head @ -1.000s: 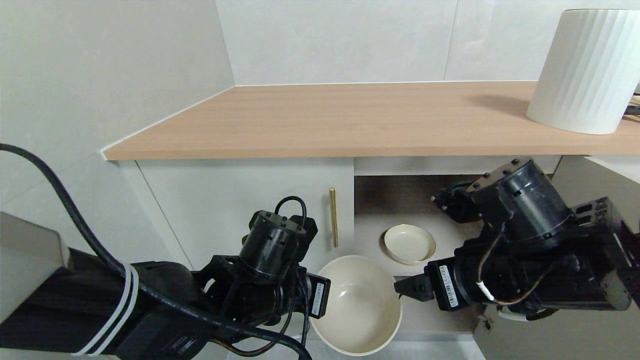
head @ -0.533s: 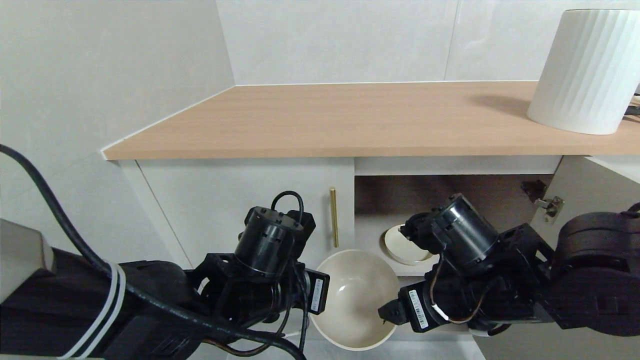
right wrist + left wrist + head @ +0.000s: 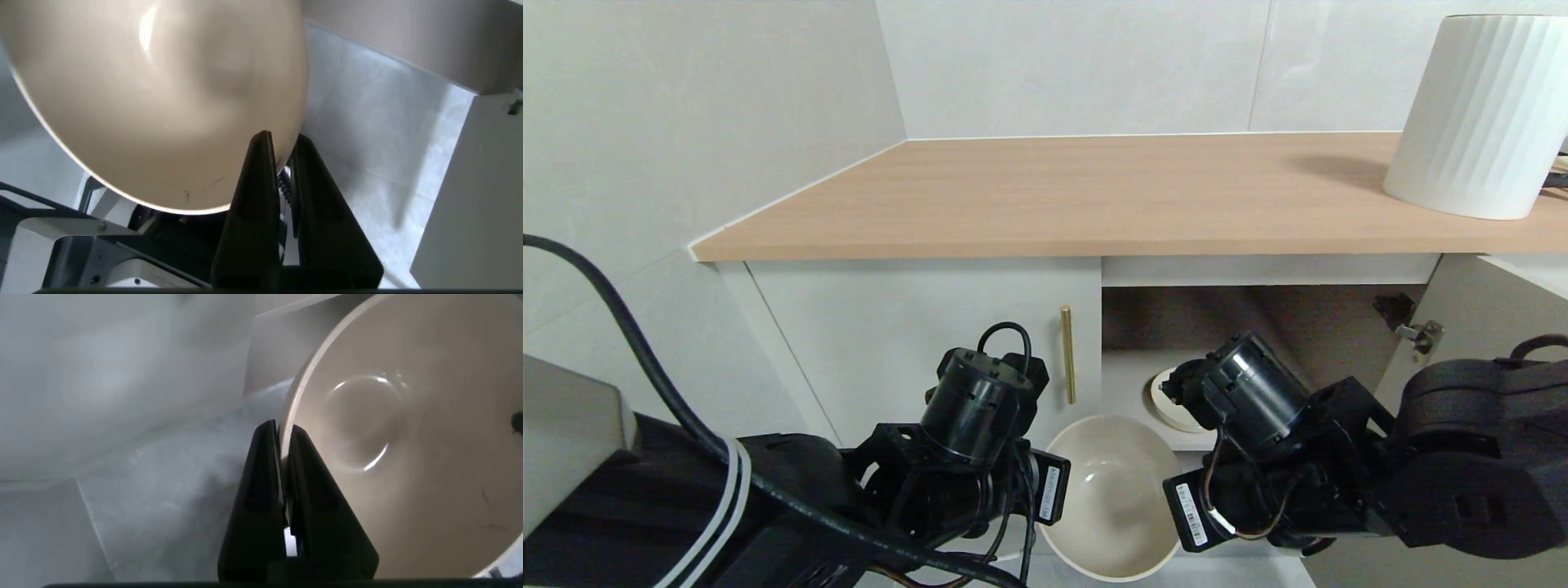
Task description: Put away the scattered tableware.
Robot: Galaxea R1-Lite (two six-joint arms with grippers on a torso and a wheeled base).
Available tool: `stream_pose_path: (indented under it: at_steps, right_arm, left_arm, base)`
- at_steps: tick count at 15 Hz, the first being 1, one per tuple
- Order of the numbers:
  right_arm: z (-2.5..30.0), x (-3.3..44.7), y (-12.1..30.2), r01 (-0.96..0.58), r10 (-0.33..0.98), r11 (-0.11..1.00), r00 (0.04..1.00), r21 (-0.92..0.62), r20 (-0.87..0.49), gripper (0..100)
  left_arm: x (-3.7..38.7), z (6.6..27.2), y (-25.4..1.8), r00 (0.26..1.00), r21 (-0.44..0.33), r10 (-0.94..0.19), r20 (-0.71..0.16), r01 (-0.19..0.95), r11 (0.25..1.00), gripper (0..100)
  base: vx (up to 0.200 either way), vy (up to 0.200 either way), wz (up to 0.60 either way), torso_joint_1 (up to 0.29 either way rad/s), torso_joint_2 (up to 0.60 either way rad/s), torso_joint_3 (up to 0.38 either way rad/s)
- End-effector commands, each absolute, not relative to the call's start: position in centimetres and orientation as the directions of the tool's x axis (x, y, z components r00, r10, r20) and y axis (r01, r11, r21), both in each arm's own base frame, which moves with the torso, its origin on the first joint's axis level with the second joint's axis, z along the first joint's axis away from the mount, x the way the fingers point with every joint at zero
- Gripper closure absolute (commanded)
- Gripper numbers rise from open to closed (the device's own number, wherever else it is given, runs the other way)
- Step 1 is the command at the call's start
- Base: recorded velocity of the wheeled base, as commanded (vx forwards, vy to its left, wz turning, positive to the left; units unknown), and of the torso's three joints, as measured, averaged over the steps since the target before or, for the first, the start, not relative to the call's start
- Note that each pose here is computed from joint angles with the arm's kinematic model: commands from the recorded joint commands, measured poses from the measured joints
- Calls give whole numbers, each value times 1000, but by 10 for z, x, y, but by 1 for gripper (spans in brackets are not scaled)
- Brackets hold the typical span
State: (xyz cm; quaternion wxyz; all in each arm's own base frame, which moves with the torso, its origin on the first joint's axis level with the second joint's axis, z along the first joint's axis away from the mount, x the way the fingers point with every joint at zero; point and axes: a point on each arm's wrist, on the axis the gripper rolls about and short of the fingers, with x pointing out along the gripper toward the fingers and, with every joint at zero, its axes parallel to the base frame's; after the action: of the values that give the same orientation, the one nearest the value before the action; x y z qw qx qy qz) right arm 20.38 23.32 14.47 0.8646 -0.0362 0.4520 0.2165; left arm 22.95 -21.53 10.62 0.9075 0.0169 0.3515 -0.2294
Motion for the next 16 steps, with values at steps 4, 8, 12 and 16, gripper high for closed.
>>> stream_pose_path:
  at_steps: [4,8,12,16]
  right_arm:
    - [140,206,240,-404,360,902,502,155,-786,100]
    - [139,206,240,-403,357,902,499,153,-789,100]
    - [138,205,239,-402,353,903,497,150,-793,100]
    - [135,206,237,-394,339,908,491,142,-802,100]
  left_arm:
    - [230,102,-219,639,-131,-408,-652,436,891,100]
    - [229,100,-220,635,-129,-407,-657,438,890,100]
    - [230,102,-220,642,-133,-412,-646,437,889,0]
    - [227,111,-217,667,-132,-411,-621,429,894,0]
  base:
    - [0,0,0,0,0,0]
    - [0,0,0,0,0,0]
    - [0,0,0,0,0,0]
    - [0,0,0,0,0,0]
